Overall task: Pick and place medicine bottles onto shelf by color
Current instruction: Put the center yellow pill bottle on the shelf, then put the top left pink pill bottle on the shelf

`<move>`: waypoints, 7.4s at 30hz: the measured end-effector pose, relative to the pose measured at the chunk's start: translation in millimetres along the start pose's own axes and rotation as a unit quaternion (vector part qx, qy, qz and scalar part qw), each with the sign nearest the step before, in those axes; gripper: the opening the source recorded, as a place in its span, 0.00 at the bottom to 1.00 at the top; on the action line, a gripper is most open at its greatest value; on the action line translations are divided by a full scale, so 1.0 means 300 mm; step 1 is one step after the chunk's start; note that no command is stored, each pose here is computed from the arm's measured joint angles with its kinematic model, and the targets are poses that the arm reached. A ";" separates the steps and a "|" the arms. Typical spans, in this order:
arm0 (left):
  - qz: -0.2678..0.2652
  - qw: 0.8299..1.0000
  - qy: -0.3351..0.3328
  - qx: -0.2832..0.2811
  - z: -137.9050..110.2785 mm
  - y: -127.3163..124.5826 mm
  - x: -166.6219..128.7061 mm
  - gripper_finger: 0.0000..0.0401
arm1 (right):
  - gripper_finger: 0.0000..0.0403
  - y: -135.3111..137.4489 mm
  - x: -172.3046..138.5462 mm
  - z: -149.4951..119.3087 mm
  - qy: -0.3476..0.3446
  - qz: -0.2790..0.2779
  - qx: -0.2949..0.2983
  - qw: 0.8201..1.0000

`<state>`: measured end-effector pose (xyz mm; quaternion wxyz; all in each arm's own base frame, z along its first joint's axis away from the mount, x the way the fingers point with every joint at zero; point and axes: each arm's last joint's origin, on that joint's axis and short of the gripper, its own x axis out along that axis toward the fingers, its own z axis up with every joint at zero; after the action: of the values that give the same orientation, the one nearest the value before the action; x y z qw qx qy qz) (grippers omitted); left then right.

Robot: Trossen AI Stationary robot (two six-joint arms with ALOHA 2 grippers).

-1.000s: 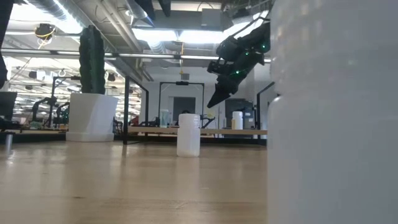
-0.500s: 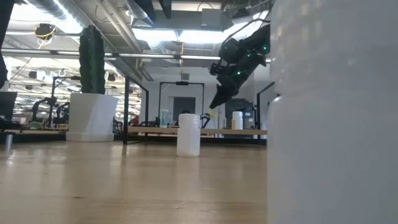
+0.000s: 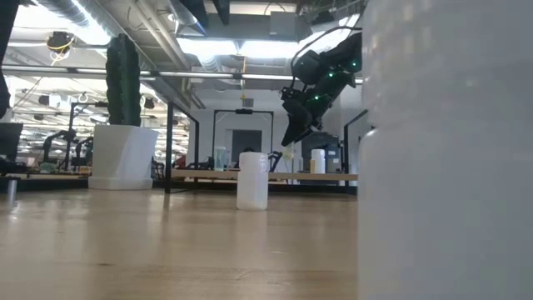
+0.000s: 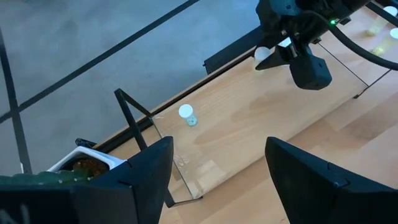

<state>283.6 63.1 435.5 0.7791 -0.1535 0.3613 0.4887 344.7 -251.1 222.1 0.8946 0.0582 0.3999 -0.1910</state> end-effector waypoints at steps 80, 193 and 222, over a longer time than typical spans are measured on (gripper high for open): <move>-0.003 1.000 0.002 0.000 0.000 -0.001 0.000 0.62 | 0.59 -0.004 0.095 -0.037 0.015 0.004 -0.090 0.996; -0.086 0.890 0.426 0.138 -0.839 0.084 0.069 0.62 | 0.59 0.585 -0.625 0.076 -0.122 0.310 -0.237 0.913; -0.070 0.893 0.415 0.162 -0.931 0.094 0.152 0.62 | 0.59 0.586 -0.624 0.075 -0.120 0.310 -0.235 0.913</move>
<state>155.5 -59.5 213.0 0.6044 -0.2386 0.7144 0.2597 314.9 -39.8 366.9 0.9379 -0.0563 0.2846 0.1902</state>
